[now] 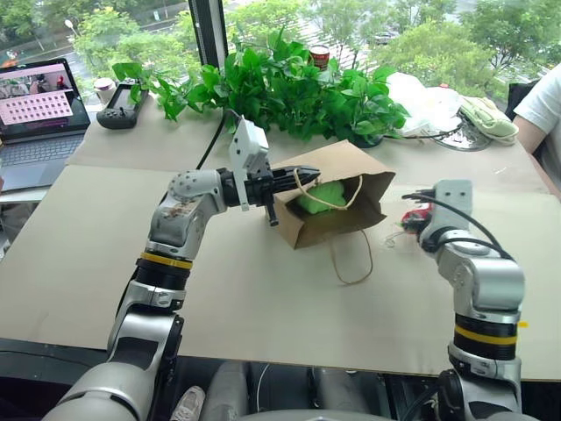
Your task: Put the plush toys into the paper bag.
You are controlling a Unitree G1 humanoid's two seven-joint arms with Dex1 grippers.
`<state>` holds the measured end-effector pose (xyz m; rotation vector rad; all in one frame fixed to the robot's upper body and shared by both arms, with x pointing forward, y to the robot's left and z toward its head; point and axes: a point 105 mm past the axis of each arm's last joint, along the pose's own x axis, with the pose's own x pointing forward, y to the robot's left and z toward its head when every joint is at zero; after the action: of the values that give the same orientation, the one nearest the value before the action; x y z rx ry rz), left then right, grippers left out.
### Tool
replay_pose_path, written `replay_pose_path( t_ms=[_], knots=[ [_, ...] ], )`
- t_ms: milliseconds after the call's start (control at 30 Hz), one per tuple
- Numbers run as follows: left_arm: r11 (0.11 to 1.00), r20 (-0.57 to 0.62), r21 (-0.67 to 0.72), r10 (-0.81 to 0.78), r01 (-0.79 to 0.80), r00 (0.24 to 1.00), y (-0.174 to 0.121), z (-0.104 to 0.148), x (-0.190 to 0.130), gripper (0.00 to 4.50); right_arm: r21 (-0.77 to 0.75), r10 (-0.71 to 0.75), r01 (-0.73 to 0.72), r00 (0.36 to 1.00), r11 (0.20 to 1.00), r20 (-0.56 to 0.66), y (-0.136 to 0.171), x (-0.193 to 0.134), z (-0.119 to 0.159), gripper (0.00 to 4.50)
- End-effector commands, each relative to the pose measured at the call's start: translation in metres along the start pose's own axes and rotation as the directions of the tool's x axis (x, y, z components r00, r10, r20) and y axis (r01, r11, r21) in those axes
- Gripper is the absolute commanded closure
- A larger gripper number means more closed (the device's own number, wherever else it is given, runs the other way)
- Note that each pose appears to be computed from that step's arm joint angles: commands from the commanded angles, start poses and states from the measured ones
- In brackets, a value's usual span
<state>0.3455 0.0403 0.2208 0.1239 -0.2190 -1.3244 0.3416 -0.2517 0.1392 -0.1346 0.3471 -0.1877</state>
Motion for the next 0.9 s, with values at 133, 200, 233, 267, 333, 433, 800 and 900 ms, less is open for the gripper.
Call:
replay_pose_path(
  t_ms=[133,200,233,267,333,433,800,900],
  knots=[
    [0.999,0.048,0.038,0.0,-0.001,0.999,0.0,0.016,0.001,4.5,-0.06,0.089,-0.077,0.969,0.995,0.231,-0.008,-0.054,0.058,3.1],
    [0.999,0.049,0.037,0.001,-0.003,0.999,0.001,0.017,0.001,4.5,-0.104,0.203,-0.184,0.956,0.977,0.213,0.005,-0.069,0.059,3.1],
    [0.999,0.049,0.037,0.002,-0.004,0.999,0.001,0.017,0.0,4.5,-0.118,0.247,-0.227,0.949,0.967,0.196,0.01,-0.074,0.057,3.1],
    [0.999,0.049,0.037,0.002,-0.004,0.999,0.001,0.017,0.0,4.5,-0.13,0.289,-0.269,0.942,0.954,0.172,0.014,-0.08,0.055,3.1],
    [0.999,0.049,0.035,0.002,-0.004,0.999,0.001,0.016,0.0,4.5,-0.162,0.433,-0.414,0.896,0.895,0.098,0.03,-0.099,0.043,3.1],
    [0.999,0.048,0.033,0.001,-0.002,0.999,0.001,0.016,0.0,4.5,-0.223,0.54,-0.523,0.842,0.823,0.02,0.042,-0.115,0.029,3.1],
    [0.999,0.048,0.032,-0.011,0.01,0.999,-0.001,0.016,0.003,4.5,-0.246,0.682,-0.675,0.728,0.696,-0.066,0.109,-0.106,0.025,3.1],
    [0.999,0.048,0.03,-0.015,0.014,0.999,-0.002,0.016,0.004,4.5,-0.252,0.67,-0.66,0.74,0.708,-0.057,0.12,-0.091,0.038,3.1]
  ],
)
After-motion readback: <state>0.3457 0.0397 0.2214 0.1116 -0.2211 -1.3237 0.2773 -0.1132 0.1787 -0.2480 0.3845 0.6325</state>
